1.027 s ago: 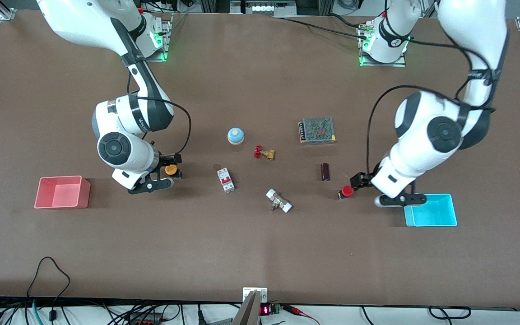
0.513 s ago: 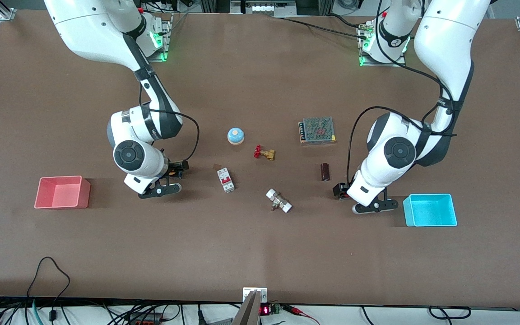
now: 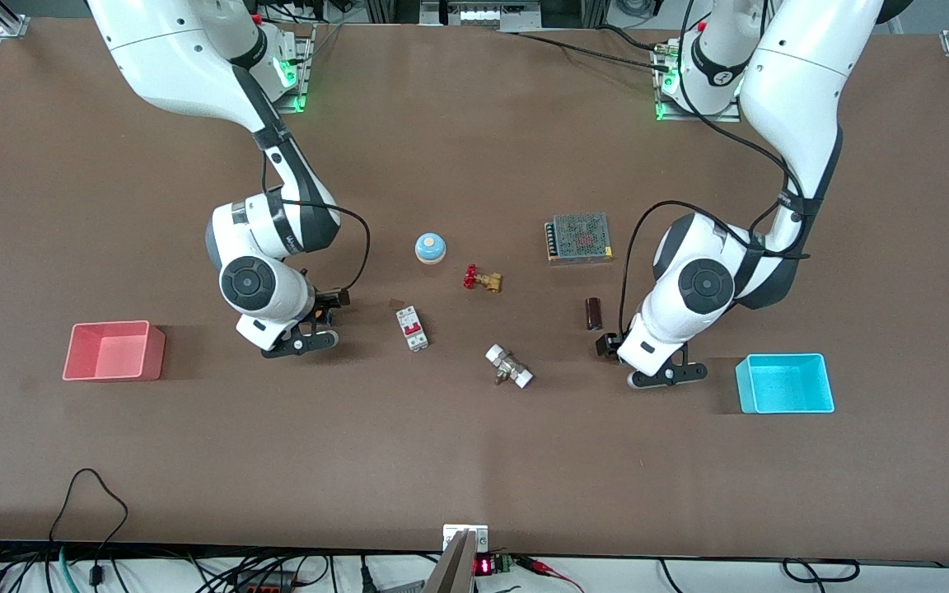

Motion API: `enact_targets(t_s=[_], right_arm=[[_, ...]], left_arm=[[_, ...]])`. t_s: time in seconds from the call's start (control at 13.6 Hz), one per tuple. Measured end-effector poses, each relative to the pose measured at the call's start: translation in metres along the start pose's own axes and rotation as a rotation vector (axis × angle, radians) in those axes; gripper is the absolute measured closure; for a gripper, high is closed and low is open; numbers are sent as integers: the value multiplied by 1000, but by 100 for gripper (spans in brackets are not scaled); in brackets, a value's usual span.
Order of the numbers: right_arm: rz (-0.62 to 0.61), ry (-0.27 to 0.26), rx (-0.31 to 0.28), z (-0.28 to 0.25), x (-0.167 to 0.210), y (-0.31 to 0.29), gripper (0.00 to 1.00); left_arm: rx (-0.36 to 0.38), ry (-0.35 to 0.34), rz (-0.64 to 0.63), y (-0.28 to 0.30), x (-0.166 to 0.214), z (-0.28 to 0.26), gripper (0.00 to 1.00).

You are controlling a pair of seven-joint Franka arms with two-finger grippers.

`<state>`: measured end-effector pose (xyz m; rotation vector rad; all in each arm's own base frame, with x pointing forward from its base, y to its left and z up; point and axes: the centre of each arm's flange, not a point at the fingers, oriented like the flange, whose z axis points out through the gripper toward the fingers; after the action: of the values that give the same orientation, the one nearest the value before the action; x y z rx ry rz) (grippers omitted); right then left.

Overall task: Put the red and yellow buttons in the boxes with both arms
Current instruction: 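Grasp the yellow button with the right gripper while the left gripper grasps the red button, then carry the yellow button to the pink box while the left gripper carries red to cyan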

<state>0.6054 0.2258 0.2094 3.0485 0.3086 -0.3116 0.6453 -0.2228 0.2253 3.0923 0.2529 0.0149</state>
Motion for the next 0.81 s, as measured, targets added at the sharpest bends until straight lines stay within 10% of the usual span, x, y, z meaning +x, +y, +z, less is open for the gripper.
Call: enact_targets(t_s=[0.44,0.81], right_arm=[[3,15,1,1,2,1,4],[6,19,1,1,3,3,17]], left_arm=[[1,0,-6,-1,1,0,58],[1,9,-16,-4,4,-4,59]])
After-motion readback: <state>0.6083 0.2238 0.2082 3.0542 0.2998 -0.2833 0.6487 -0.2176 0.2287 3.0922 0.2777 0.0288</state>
